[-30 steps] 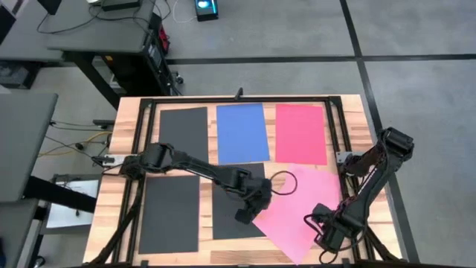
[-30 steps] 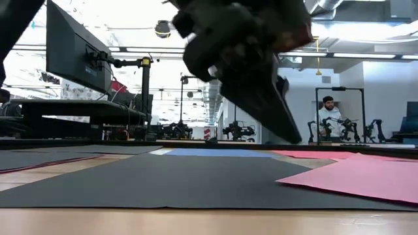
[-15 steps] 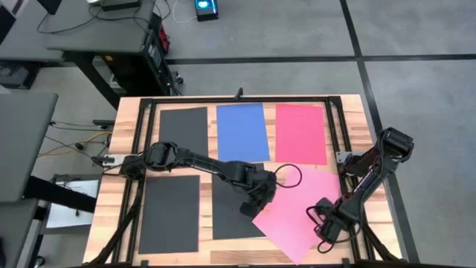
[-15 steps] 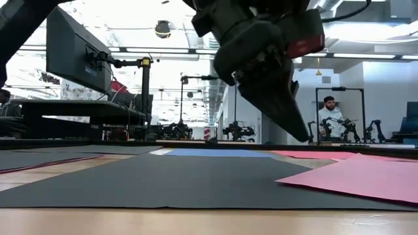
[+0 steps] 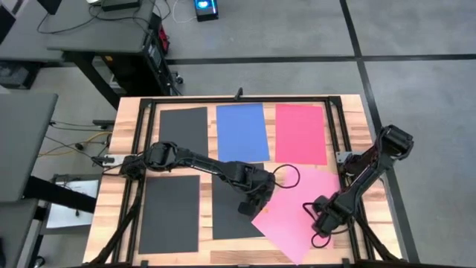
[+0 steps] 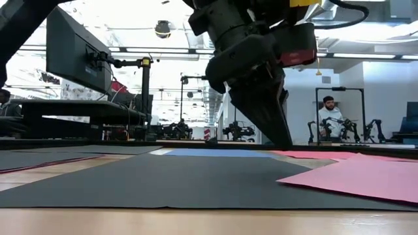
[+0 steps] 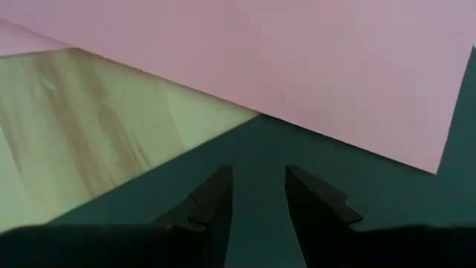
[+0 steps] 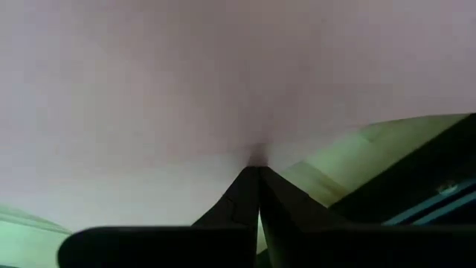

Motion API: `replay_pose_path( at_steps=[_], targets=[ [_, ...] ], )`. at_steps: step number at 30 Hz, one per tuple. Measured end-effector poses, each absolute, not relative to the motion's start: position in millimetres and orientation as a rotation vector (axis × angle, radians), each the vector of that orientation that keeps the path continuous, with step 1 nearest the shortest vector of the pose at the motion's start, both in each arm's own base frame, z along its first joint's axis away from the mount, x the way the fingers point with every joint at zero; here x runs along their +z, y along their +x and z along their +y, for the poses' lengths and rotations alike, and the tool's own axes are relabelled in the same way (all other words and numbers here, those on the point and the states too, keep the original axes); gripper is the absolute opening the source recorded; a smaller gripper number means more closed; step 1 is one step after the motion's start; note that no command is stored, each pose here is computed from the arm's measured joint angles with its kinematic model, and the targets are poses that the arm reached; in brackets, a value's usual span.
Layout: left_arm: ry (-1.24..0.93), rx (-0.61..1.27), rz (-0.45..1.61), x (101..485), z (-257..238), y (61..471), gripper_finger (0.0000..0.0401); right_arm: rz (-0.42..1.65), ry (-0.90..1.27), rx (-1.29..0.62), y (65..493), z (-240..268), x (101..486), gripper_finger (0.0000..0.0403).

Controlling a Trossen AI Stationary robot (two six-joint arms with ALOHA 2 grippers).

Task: Organize paper
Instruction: Stack the pink paper on top of the pink paper

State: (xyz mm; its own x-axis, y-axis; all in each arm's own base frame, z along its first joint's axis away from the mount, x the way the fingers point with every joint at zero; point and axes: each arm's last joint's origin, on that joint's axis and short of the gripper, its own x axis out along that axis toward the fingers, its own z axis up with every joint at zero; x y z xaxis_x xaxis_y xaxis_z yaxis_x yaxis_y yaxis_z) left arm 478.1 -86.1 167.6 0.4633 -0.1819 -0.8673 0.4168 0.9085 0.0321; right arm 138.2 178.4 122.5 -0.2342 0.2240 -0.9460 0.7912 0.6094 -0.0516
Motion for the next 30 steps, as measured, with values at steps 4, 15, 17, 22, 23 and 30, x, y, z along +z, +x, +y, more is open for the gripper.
replay_pose_path(
  at_steps=[4,15,17,22,23,30],
  targets=[
    [0.254,-0.381,1.047,167,-88,476,0.0109,1.751,0.834,-0.667,142,175,122,0.0],
    [0.269,-0.407,1.082,165,-93,472,0.0109,1.728,0.847,-0.68,146,172,122,0.0],
    [0.265,-0.404,1.103,166,-92,469,0.0109,1.728,0.848,-0.678,146,172,122,0.0],
    [0.258,-0.388,1.115,173,-93,465,0.0109,1.708,0.827,-0.64,149,175,125,0.0],
    [0.26,-0.386,1.114,173,-94,465,0.0109,1.696,0.826,-0.633,150,176,126,0.0],
    [0.271,-0.378,1.037,189,-101,464,0.0109,1.593,0.786,-0.609,151,182,131,0.0]
  ],
)
